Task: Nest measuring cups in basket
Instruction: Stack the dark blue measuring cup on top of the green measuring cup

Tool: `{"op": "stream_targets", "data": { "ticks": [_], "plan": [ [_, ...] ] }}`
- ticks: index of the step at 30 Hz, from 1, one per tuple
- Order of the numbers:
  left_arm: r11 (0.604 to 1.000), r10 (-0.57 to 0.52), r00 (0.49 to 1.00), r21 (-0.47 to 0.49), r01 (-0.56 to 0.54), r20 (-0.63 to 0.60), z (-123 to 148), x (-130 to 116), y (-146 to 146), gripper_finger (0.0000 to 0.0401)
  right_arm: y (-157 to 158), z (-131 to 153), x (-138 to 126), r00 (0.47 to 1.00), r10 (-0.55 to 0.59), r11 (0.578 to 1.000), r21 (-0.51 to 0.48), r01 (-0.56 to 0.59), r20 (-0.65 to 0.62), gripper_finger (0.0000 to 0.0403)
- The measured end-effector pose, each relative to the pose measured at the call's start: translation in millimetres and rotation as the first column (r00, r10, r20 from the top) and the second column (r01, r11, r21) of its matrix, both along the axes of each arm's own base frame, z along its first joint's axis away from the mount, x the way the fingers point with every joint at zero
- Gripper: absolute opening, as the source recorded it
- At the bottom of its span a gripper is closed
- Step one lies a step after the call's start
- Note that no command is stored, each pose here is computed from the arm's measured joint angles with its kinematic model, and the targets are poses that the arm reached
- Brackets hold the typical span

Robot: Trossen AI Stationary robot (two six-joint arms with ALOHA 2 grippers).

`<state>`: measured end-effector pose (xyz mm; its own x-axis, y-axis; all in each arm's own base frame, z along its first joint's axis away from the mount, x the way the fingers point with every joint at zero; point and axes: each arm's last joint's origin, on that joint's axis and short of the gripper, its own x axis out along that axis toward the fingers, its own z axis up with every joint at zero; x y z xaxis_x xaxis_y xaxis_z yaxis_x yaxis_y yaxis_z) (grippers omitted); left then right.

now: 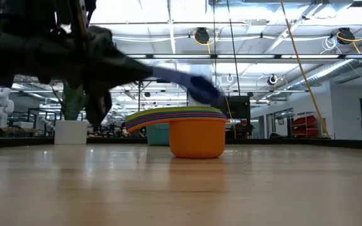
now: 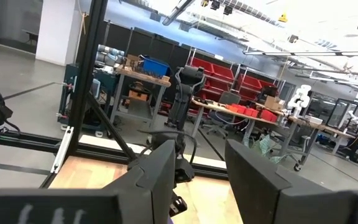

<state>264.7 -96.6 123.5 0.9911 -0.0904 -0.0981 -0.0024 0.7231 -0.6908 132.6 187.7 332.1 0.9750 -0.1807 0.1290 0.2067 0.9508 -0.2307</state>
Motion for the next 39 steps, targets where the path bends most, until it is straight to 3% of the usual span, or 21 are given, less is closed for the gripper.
{"op": "stream_targets", "data": {
  "ticks": [18,29,39],
  "plan": [
    [0.999,0.038,0.999,-0.013,-0.038,-0.02,-5.3,-6.9,3.8,0.0014,1.0,-0.1,-1.4,1.0,0.009,1.0,0.009,-0.009,0.002,0.0137],
    [0.998,0.056,0.997,-0.009,-0.057,-0.055,-8.8,-5.2,10.0,0.0105,1.0,-0.1,-1.4,1.0,0.01,1.0,0.013,-0.01,0.002,0.0137],
    [0.992,0.092,0.991,0.09,-0.084,-0.095,-13.6,-2.6,21.5,0.0144,1.0,-0.1,-1.4,1.0,0.01,1.0,0.014,-0.01,0.002,0.0137]
  ]
}}
